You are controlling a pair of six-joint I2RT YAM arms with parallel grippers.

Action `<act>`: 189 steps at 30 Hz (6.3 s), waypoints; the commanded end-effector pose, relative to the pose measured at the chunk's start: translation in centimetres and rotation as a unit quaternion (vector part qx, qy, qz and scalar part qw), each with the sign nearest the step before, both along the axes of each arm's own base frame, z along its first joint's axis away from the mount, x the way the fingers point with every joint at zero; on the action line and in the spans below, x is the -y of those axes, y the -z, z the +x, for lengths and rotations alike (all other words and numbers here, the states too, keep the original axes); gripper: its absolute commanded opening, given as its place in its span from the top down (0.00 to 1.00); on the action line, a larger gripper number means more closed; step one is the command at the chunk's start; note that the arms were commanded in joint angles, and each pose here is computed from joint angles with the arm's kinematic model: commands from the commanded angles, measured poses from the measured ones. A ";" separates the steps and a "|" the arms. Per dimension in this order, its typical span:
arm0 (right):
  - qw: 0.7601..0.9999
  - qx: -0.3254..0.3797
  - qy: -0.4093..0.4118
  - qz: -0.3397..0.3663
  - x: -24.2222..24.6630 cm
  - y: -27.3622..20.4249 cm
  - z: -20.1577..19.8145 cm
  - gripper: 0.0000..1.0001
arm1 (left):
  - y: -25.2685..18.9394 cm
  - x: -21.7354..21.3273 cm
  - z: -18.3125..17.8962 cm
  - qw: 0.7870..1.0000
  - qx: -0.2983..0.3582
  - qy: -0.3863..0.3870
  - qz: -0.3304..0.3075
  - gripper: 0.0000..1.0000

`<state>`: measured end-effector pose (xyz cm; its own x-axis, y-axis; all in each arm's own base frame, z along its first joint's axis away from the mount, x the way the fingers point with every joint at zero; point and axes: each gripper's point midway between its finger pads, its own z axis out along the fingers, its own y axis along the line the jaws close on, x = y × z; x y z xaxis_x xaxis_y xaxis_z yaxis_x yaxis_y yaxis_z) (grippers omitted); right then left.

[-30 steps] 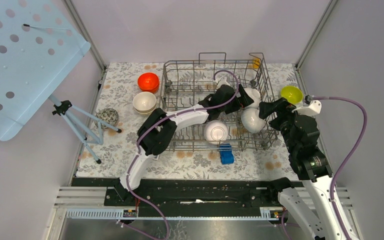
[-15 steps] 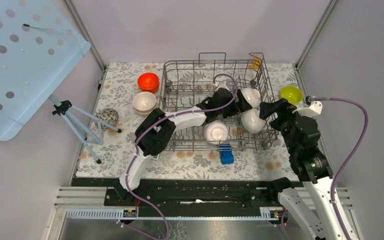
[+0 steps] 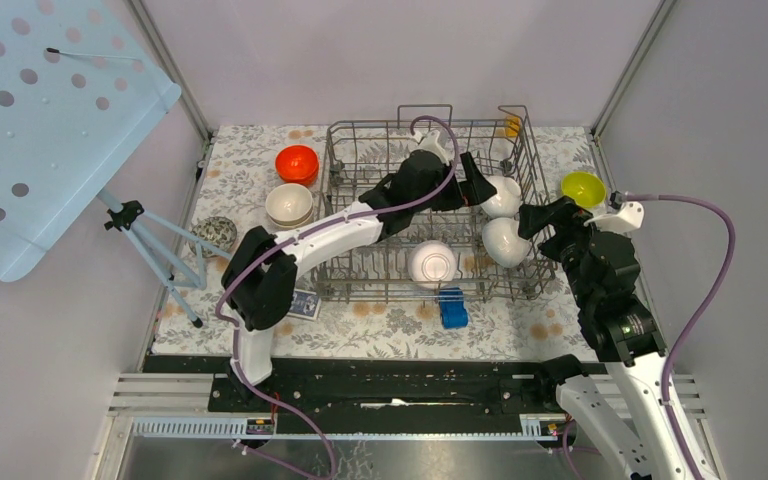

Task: Unload the bowls from the dish rack
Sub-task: Pick up the bowl from the dish rack.

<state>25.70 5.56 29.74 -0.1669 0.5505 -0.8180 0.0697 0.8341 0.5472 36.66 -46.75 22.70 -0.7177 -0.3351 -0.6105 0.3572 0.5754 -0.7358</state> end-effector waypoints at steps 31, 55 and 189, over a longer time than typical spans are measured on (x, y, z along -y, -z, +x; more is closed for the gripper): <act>0.999 0.003 -0.034 0.016 -1.3 0.6 -0.5 0.00 | 4.7 3.8 -8.4 0.976 -0.121 0.182 0.003 0.07; 0.999 0.006 -0.031 0.011 -1.0 0.6 -0.9 0.00 | 5.1 6.0 -7.9 0.970 -0.126 0.193 -0.080 0.14; 0.996 0.064 -0.048 0.024 -0.9 -4.9 -3.4 0.00 | -13.3 1.6 -8.2 0.921 0.066 0.199 -0.328 1.00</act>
<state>22.79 5.82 31.87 -0.1429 0.5694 -0.8096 -0.0161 0.8165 0.5771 29.57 -51.13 26.97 -0.8806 -0.3095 -0.3587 0.3925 -0.0527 -0.9182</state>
